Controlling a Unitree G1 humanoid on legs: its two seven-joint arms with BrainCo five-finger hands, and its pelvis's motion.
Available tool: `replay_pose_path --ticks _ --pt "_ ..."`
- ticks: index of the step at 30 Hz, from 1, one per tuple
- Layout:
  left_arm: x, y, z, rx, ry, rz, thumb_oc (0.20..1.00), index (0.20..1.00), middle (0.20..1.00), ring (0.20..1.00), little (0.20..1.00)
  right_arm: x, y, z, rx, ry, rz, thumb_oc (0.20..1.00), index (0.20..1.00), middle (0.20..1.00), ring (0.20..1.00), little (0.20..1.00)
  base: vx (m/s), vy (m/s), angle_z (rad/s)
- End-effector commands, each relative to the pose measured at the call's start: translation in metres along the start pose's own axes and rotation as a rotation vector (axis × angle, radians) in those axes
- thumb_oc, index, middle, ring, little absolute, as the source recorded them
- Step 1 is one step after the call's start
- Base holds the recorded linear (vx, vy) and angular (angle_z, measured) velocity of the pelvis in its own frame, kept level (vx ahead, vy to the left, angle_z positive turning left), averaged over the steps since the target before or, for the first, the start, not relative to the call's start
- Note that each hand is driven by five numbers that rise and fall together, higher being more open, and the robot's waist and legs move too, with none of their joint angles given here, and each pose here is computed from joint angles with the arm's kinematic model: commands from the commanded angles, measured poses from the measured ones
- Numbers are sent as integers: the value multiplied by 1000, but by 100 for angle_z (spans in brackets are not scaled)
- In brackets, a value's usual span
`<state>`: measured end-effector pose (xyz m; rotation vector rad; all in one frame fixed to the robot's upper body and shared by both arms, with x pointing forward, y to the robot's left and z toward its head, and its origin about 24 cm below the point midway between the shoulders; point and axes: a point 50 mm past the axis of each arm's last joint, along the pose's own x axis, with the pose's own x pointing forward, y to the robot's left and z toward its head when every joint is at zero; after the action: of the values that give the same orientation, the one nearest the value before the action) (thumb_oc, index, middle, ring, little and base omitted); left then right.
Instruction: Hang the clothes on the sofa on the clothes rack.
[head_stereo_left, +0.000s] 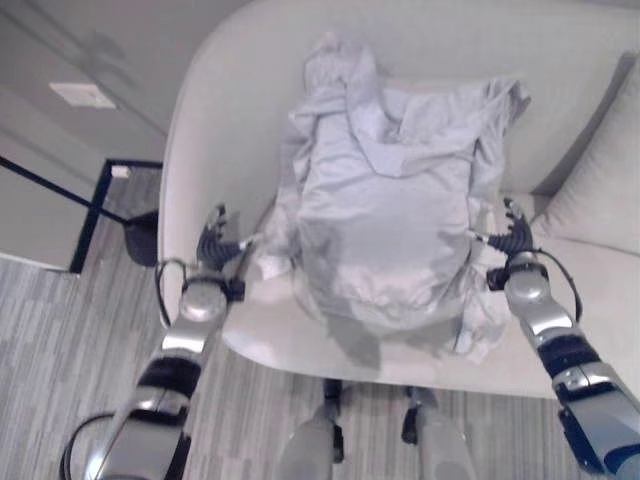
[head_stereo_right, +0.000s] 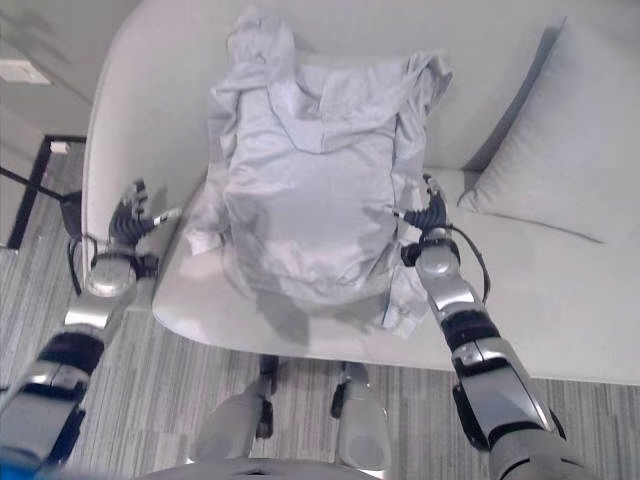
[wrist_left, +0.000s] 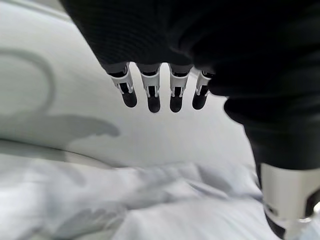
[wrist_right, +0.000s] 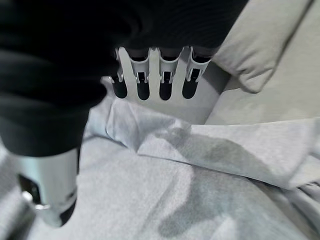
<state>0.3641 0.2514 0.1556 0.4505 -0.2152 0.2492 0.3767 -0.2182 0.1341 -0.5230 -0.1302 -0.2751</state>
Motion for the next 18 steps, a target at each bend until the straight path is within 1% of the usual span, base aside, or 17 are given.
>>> replay_pose_path --ticks 1,3,7,8,9,11,14,15,18 --pt "2 12 -2 48 -24 59 1000 1000 1000 1000 1000 9 -31 12 9 -65 -111 1000 1000 1000 1000 1000 -3 -15 -16" --pt "21 20 26 84 -88 92 1000 1000 1000 1000 1000 22 -44 34 7 -110 -167 1000 1000 1000 1000 1000 -6 -25 -13" --pt "40 32 63 145 -174 136 1000 1000 1000 1000 1000 33 -63 63 42 -178 -250 1000 1000 1000 1000 1000 -1 -20 3" --pt "41 32 64 144 -177 137 1000 1000 1000 1000 1000 33 -64 63 44 -179 -252 1000 1000 1000 1000 1000 0 0 0" --pt "47 37 80 172 -209 151 1000 1000 1000 1000 1000 37 -72 75 55 -207 -281 1000 1000 1000 1000 1000 1 -33 1" --pt "54 42 97 192 -238 165 1000 1000 1000 1000 1000 41 -81 86 70 -226 -310 1000 1000 1000 1000 1000 4 -32 3" --pt "60 48 114 228 -269 182 1000 1000 1000 1000 1000 44 -91 95 86 -235 -336 1000 1000 1000 1000 1000 2 -11 1" --pt "64 56 133 277 -308 206 1000 1000 1000 1000 1000 47 -101 102 83 -243 -360 1000 1000 1000 1000 1000 7 -32 3" --pt "65 59 141 313 -323 224 1000 1000 1000 1000 1000 48 -104 105 94 -246 -366 1000 1000 1000 1000 1000 8 -15 4"
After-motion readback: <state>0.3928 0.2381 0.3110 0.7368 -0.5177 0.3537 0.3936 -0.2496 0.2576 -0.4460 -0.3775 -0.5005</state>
